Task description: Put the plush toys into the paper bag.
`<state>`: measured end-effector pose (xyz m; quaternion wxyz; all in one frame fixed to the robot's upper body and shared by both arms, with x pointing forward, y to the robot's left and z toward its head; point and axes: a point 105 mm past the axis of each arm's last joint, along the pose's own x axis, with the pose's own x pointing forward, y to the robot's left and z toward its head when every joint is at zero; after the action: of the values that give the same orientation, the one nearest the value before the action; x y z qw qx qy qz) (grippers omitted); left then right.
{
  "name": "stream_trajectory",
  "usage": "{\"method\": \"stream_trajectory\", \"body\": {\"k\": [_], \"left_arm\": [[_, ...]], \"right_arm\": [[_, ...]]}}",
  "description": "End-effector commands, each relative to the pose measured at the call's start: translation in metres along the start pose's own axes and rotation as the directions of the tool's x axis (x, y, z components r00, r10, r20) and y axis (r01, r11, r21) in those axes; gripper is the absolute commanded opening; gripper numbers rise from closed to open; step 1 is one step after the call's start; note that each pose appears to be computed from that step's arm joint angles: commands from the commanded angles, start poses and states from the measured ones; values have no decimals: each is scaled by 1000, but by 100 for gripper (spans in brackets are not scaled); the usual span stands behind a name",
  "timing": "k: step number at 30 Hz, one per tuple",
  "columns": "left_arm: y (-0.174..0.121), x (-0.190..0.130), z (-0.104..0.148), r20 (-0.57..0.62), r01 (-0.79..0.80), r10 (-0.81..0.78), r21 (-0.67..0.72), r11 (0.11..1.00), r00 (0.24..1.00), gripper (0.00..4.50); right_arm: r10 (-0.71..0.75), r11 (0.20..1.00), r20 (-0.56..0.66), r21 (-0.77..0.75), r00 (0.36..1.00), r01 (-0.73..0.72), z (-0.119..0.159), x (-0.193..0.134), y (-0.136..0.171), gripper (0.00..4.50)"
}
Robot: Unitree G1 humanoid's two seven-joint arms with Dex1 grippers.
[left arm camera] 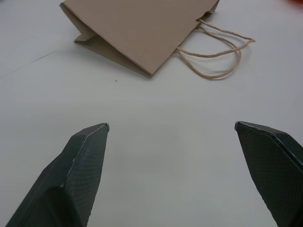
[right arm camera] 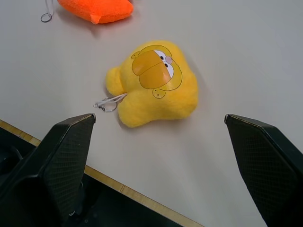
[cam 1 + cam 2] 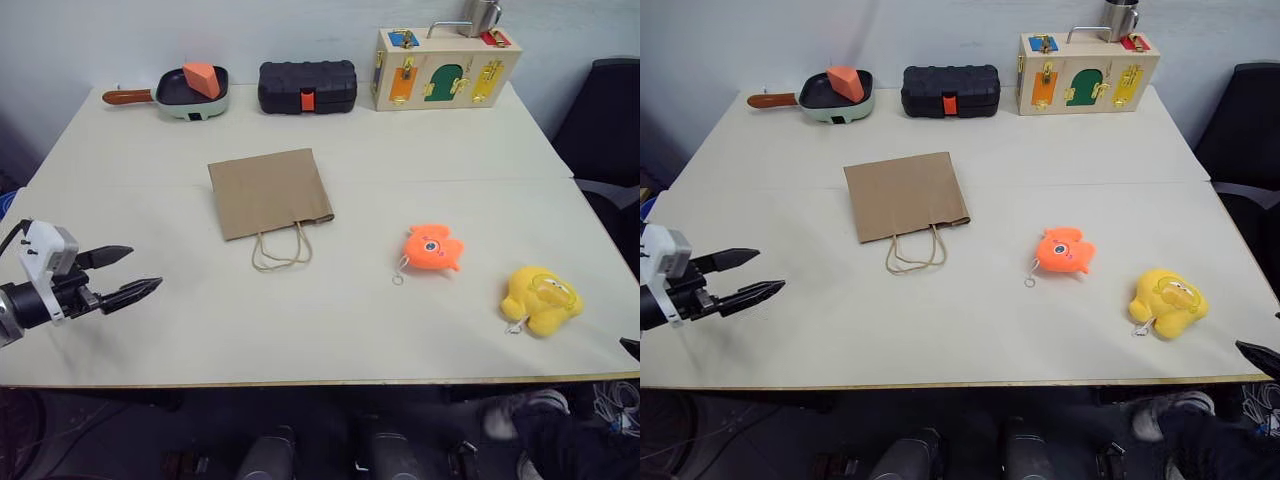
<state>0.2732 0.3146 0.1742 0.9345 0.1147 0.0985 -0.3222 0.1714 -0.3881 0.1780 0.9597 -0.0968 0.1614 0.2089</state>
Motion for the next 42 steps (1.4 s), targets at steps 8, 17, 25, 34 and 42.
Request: {"method": "stream_trajectory", "body": {"k": [8,17,25,34,42], "left_arm": [[-2,-3,-1,-31,-15,17,53,998,999,447],[-4,9,0,-44,2,3,107,994,999,447],[-32,54,26,-93,267,-252,236,934,963,447],[-45,138,57,-178,421,-383,448,789,906,447],[-54,182,62,-215,469,-423,533,704,880,447]], "right_arm": [[-22,999,53,-37,998,24,16,3,-8,450],[-86,993,46,-74,995,89,17,3,-16,450],[89,987,122,-147,989,-71,64,23,27,450],[399,886,183,-329,899,-326,106,73,127,450],[497,826,210,-411,842,-385,118,97,170,450]]}}
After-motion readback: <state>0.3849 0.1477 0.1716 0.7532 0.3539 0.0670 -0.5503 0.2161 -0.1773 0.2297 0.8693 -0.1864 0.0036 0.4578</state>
